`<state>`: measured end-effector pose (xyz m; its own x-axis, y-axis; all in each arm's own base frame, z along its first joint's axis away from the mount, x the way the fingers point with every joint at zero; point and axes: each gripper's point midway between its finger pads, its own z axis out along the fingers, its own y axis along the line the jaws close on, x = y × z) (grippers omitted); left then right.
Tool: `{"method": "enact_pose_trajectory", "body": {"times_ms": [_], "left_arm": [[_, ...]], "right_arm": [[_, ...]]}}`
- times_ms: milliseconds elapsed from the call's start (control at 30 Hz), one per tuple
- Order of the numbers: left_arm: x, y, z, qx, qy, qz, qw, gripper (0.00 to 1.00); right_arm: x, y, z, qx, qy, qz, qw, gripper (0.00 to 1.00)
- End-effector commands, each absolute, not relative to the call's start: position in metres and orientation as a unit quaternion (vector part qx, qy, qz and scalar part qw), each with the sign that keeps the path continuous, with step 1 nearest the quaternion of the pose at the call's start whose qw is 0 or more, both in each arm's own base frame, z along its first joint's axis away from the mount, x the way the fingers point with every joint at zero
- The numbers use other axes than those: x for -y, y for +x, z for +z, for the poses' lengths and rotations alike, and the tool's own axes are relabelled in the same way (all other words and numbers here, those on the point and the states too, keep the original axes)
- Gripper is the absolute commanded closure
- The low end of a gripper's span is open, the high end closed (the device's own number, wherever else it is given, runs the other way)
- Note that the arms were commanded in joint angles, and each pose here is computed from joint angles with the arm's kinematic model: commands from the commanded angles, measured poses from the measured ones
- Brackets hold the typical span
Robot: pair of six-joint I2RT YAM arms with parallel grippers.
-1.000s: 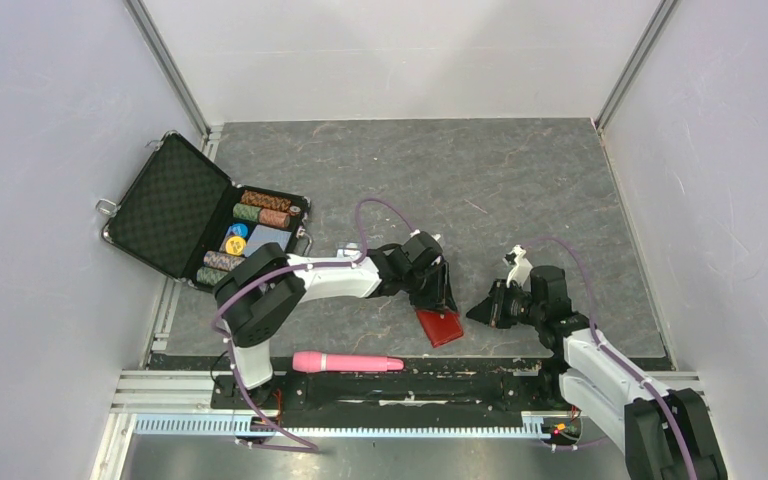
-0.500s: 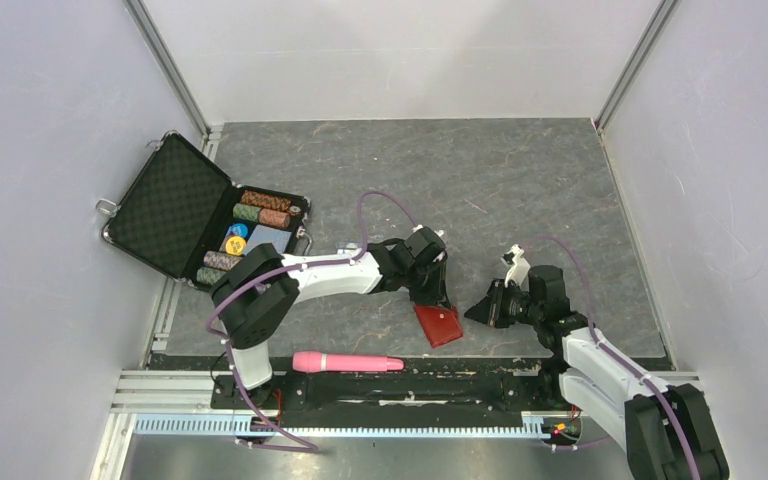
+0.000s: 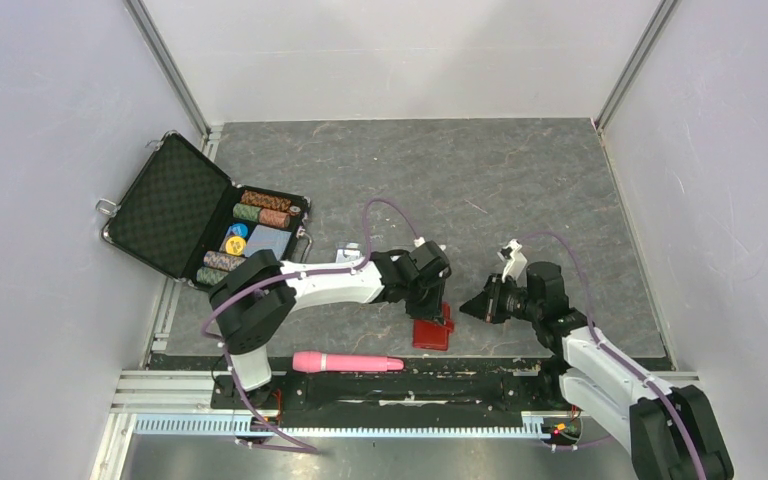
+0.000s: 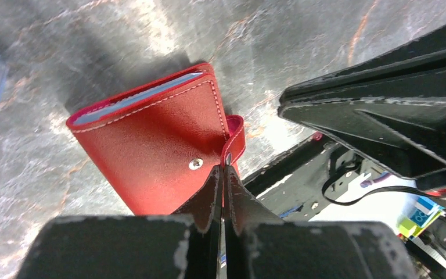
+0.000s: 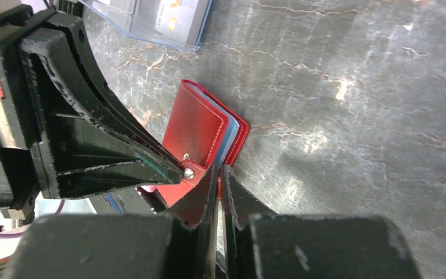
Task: Put the credit cards into the card holder
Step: Close the card holder at the center of the board.
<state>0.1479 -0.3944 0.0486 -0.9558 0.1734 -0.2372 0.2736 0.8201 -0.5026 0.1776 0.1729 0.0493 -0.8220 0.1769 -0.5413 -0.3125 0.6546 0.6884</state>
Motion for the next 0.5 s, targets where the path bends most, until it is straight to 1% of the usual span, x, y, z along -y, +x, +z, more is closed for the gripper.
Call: {"method": "enact_pose_trajectory", "body": {"times_ms": [0, 100, 300, 467], "left_arm": [[0.379, 0.147, 0.062, -0.95, 0.118, -0.262, 0.122, 0.98], [0.375, 0.146, 0.062, -0.951, 0.117, -0.258, 0.123, 0.98], [0.373, 0.145, 0.064, -0.95, 0.122, -0.258, 0.124, 0.98], [0.372, 0.147, 0.065, -0.95, 0.127, -0.255, 0.129, 0.98]], "right_arm": [[-0.187, 0.187, 0.073, -0.834, -0.056, 0.441, 0.325, 0.96], [-0.197, 0.184, 0.076, -0.828, -0.064, 0.452, 0.327, 1.0], [-0.217, 0.181, 0.077, -0.824, -0.081, 0.463, 0.315, 1.0], [-0.224, 0.184, 0.064, -0.841, -0.079, 0.444, 0.299, 1.0]]}}
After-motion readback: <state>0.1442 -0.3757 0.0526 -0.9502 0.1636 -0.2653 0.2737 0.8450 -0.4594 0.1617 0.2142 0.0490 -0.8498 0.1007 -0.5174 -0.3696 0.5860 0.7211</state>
